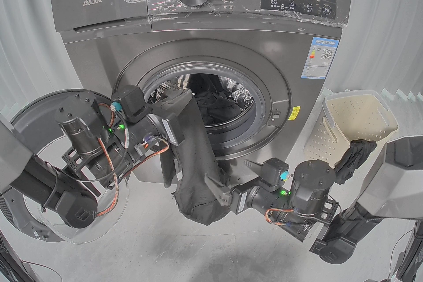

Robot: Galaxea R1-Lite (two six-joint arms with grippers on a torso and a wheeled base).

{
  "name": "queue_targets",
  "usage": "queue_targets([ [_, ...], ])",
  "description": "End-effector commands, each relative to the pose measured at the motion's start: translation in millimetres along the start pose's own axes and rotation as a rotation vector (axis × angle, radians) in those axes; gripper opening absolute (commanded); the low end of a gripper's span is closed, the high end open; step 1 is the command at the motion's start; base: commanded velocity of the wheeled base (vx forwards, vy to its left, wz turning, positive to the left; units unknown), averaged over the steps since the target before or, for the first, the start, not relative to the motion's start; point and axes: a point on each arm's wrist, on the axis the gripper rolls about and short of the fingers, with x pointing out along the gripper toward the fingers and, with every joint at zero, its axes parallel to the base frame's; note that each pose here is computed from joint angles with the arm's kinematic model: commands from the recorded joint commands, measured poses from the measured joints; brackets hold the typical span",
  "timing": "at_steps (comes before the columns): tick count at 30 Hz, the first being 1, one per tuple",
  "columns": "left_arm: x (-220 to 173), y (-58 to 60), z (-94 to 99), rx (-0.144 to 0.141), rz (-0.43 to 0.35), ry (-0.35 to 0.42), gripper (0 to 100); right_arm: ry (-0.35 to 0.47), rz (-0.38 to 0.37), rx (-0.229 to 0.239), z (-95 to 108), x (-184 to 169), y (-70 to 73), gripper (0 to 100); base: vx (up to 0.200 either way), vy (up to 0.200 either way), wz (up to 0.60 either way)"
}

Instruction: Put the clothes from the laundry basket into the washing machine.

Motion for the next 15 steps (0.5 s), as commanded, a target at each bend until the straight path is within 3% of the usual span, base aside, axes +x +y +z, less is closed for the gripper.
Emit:
queue_targets([
  [1, 7, -0.6, 9.8, 0.003, 0.004, -0.035, 0, 0.037, 0.055, -0.012, -20, 5, 13.0, 100, 0.0, 0.0, 0.0],
  [7, 14, -0.8, 17.5, 0.004, 0.016, -0.056, 0, 0.079, 0.086, -0.026, -40, 9, 20.6, 100, 0.0, 0.0, 0.0],
  [15, 16, -2.9, 20.2, 0.003, 0.01, -0.065, 0, 0.115, 0.093, -0.053, -64, 33, 17.9, 100, 0.0, 0.0, 0.0],
])
